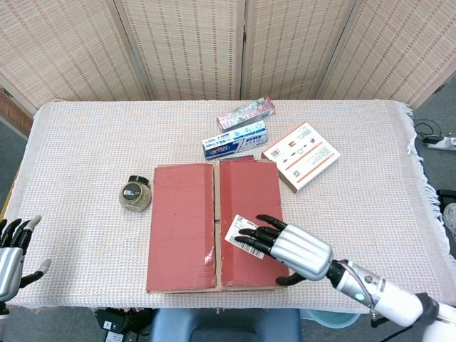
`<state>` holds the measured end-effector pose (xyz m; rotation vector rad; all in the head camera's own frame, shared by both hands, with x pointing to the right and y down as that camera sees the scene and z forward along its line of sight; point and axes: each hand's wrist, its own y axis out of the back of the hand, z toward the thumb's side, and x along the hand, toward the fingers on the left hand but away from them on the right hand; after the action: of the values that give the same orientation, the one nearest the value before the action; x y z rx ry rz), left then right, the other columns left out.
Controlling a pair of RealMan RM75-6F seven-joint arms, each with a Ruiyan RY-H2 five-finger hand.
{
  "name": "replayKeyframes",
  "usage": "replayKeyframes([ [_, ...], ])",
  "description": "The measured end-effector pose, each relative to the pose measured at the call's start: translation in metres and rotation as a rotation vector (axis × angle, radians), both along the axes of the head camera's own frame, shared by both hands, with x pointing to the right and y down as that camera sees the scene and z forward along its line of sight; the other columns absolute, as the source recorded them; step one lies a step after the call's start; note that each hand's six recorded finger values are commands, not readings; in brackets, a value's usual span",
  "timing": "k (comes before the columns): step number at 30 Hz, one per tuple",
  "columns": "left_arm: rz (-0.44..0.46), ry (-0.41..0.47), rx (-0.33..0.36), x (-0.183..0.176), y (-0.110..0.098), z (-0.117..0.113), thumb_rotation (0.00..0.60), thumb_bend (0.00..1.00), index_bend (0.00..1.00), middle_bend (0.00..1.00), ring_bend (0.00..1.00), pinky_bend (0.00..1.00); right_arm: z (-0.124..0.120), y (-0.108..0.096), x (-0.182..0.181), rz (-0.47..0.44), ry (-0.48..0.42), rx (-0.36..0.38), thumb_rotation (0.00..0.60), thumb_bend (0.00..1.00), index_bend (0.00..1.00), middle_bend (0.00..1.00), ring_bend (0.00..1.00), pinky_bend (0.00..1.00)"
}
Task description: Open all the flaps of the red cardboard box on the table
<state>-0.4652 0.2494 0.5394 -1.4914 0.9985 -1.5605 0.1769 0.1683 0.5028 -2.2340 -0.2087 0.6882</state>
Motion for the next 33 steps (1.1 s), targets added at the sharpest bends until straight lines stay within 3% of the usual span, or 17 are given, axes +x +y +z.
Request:
replayKeyframes([
  [2,-0.004,-0.001,-0.001,-0.001,0.001,-0.001,0.6,0.29,0.13,0.2,0.12,0.0,0.001,0.002,-0.019,-0.033,-0.028,-0.037,0.334,0.05,0.06,0.14,0.19,0.0],
  [5,-0.011,-0.003,-0.004,-0.003,0.002,-0.001,0.6,0.29,0.13,0.2,0.12,0.0,-0.001,0.0,-0.039,-0.046,-0.068,-0.089,0.263,0.03,0.08,0.14,0.18,0.0],
  [9,-0.021,-0.003,-0.013,-0.006,0.005,0.0,0.6,0.29,0.13,0.2,0.12,0.0,-0.003,-0.004,-0.056,-0.04,-0.105,-0.146,0.229,0.01,0.1,0.14,0.17,0.0],
  [14,-0.024,-0.001,-0.021,-0.006,0.006,0.002,0.6,0.29,0.13,0.19,0.12,0.0,0.003,-0.001,-0.069,-0.084,-0.088,-0.156,0.224,0.01,0.13,0.16,0.19,0.0],
  [25,-0.031,-0.005,-0.03,-0.007,0.007,0.002,0.6,0.29,0.13,0.19,0.12,0.0,0.019,-0.004,-0.09,-0.172,-0.016,-0.005,0.218,0.01,0.27,0.26,0.25,0.0],
  [33,-0.042,-0.01,-0.035,-0.009,0.008,0.003,0.6,0.29,0.13,0.19,0.12,0.0,0.029,-0.01,-0.096,-0.171,0.031,0.085,0.205,0.01,0.4,0.39,0.32,0.0],
])
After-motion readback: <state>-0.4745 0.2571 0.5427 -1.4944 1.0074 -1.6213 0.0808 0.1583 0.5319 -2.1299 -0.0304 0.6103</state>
